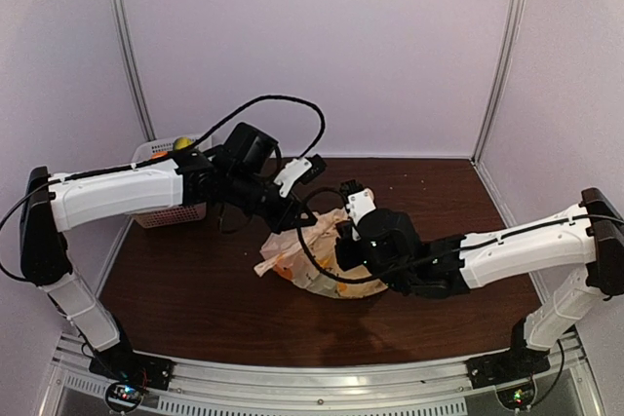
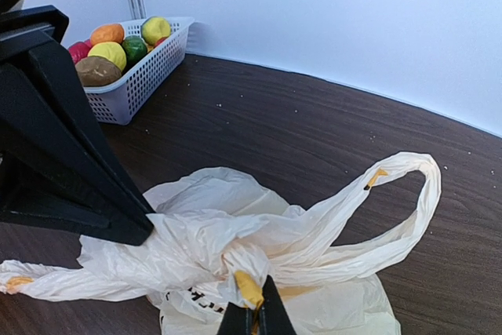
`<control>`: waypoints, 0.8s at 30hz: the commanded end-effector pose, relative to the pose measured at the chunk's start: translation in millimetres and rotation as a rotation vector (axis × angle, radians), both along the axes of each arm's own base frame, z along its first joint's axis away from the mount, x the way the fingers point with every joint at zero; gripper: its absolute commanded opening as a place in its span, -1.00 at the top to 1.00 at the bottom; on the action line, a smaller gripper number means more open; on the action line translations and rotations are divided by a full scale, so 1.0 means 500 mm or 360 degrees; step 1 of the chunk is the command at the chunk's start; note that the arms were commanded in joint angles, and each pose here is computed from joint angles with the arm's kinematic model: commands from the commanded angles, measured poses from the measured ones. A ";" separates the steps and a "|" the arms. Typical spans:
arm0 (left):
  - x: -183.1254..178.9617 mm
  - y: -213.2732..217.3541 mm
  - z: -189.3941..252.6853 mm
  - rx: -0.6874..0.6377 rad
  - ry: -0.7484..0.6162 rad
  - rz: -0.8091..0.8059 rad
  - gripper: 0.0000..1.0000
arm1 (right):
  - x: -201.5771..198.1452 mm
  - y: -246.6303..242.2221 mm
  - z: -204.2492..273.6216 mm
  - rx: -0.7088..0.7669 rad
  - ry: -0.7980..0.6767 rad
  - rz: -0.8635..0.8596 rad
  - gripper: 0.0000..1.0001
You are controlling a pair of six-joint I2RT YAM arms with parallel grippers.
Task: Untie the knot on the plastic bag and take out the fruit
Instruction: Untie the bag handles from the takeout bag.
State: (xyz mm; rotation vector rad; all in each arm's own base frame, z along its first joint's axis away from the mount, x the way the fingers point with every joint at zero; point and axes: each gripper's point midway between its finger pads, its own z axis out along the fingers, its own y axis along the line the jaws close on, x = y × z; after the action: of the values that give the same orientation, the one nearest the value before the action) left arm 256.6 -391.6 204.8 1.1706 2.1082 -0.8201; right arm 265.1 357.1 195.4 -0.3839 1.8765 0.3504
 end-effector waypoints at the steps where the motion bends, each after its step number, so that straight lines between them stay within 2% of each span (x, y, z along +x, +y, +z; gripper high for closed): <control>1: 0.001 -0.001 0.041 -0.0081 -0.0086 0.0001 1.00 | -0.002 -0.034 0.019 0.0070 -0.0058 -0.0089 1.00; 6: 0.004 0.000 0.041 -0.0083 -0.0091 0.0017 1.00 | 0.000 -0.075 0.034 0.0153 -0.0111 -0.0154 1.00; 18: 0.051 0.036 0.040 -0.0047 -0.0155 0.0200 1.00 | 0.010 -0.137 -0.032 0.0202 -0.0020 -0.0231 1.00; 24: 0.062 0.047 0.045 -0.0047 -0.0192 0.0240 1.00 | -0.001 -0.099 -0.009 0.0284 -0.0026 -0.0060 1.00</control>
State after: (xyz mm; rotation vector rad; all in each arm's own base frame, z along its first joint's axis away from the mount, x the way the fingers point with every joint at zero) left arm 275.1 -382.7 211.8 1.0805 2.0763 -0.7495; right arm 263.8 308.8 187.6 -0.2179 1.8282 0.4531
